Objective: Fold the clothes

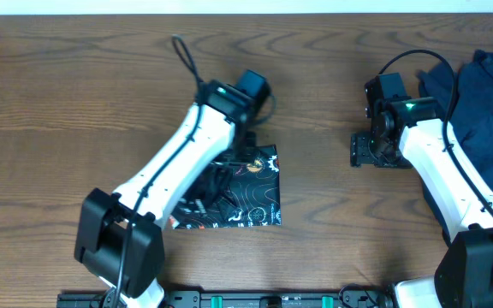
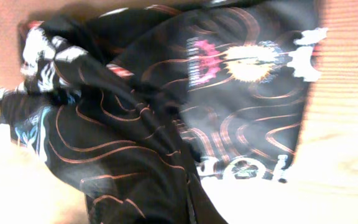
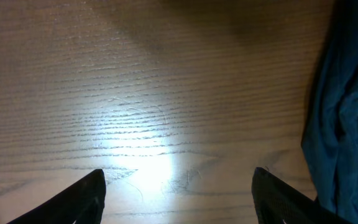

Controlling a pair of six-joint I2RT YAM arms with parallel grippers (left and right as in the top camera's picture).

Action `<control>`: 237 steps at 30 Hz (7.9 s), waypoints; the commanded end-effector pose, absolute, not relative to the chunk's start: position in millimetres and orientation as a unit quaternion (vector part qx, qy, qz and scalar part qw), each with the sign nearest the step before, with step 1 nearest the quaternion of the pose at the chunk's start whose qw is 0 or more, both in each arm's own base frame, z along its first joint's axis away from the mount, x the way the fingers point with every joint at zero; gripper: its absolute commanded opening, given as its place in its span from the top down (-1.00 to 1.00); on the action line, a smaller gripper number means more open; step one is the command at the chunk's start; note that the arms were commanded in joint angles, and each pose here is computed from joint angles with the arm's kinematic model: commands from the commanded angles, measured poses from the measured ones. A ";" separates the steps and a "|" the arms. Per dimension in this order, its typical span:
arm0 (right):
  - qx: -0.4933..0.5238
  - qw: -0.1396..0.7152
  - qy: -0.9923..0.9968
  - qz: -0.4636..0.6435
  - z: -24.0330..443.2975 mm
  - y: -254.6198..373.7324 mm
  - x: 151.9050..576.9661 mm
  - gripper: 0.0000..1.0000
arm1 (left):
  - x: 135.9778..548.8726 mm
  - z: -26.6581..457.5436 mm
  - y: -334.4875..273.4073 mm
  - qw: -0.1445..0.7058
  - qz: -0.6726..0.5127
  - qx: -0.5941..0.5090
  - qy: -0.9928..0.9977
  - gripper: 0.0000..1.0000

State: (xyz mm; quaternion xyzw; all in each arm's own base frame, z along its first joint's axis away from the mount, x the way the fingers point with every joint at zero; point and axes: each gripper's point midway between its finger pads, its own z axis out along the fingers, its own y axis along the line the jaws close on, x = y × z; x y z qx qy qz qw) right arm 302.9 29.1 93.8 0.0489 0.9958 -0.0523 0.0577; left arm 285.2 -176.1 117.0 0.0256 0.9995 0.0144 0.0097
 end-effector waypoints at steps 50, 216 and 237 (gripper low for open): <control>-0.135 0.044 0.981 0.135 101.3 122.8 289.8 -0.43 | 326.9 207.4 -106.5 0.175 0.029 -0.040 0.983 -0.34; 0.000 -0.033 0.998 -0.060 -18.1 135.3 223.9 0.45 | 324.5 46.3 -164.7 0.114 -0.205 0.084 0.968 -0.72; 0.001 -0.020 0.998 -0.052 -17.4 139.2 229.7 0.34 | 323.6 4.6 -216.2 0.083 -0.283 0.127 0.947 -0.30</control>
